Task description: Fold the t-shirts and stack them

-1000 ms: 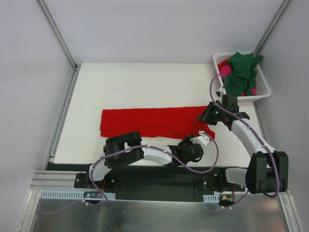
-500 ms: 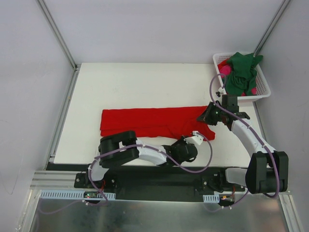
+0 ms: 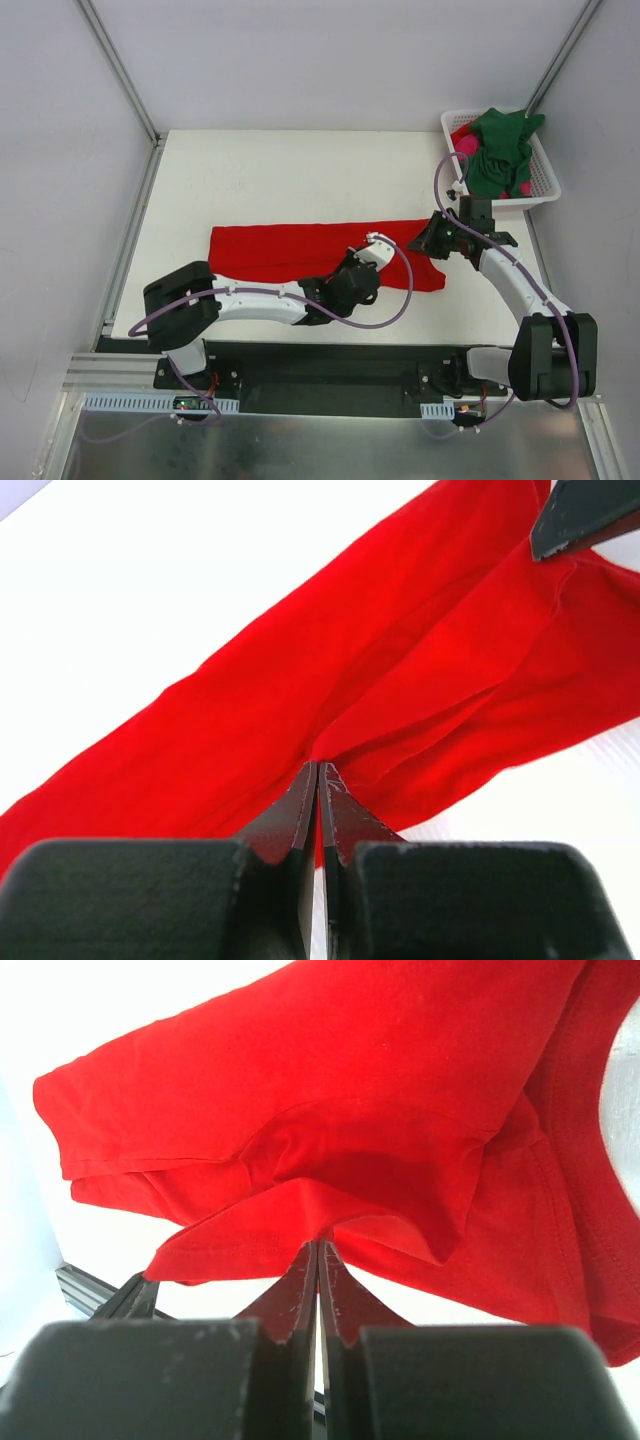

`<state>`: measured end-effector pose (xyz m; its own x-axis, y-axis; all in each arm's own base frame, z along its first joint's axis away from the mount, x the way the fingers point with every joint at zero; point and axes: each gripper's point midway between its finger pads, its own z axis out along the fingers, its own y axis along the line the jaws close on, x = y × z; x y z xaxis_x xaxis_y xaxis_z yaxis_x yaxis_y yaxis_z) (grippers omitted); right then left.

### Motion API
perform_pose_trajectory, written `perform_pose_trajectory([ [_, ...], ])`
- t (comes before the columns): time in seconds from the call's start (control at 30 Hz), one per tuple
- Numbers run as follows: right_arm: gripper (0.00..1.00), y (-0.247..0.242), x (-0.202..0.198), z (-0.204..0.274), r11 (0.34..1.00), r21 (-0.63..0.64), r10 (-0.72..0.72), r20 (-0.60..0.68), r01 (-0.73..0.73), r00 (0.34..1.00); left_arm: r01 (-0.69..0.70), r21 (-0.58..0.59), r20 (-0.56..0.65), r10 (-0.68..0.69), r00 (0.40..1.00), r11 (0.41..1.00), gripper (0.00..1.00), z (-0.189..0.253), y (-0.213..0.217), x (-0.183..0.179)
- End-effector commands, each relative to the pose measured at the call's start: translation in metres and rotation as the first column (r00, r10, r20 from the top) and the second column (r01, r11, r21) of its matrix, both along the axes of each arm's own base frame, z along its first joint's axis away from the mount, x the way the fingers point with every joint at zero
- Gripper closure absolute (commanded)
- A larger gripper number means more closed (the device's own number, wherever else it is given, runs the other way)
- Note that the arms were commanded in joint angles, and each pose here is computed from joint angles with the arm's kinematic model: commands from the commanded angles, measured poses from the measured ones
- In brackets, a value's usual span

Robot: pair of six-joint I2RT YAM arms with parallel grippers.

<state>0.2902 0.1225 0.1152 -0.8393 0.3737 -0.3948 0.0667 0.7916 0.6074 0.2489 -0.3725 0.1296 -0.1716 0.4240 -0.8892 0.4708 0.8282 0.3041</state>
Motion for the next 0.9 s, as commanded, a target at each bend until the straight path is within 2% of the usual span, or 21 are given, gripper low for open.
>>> perform_pose_trajectory([
  [0.0,0.99,0.002,0.005,0.005,1.000,0.015,0.019,0.032,-0.020,0.999,-0.005,0.006,0.022,0.005,1.000,1.000,1.00,0.008,0.006,0.005],
  [0.13,0.99,0.001,0.009,0.009,1.000,0.014,0.011,0.047,-0.012,0.999,-0.009,0.003,0.013,0.009,1.000,1.000,1.00,0.004,0.007,0.008],
  [0.33,0.99,0.004,0.025,0.044,0.999,0.030,0.013,0.122,-0.017,0.992,-0.008,-0.010,0.016,0.008,1.000,1.000,1.00,0.012,0.009,0.014],
  [0.63,0.98,0.005,0.022,0.089,0.999,0.033,0.019,0.196,-0.026,0.980,0.017,-0.062,0.044,-0.014,0.999,0.998,1.00,0.053,0.016,0.014],
  [0.87,0.99,0.002,0.013,0.097,0.999,0.023,0.020,0.199,-0.025,0.980,0.031,-0.093,0.050,-0.026,0.998,0.995,1.00,0.076,0.023,0.015],
])
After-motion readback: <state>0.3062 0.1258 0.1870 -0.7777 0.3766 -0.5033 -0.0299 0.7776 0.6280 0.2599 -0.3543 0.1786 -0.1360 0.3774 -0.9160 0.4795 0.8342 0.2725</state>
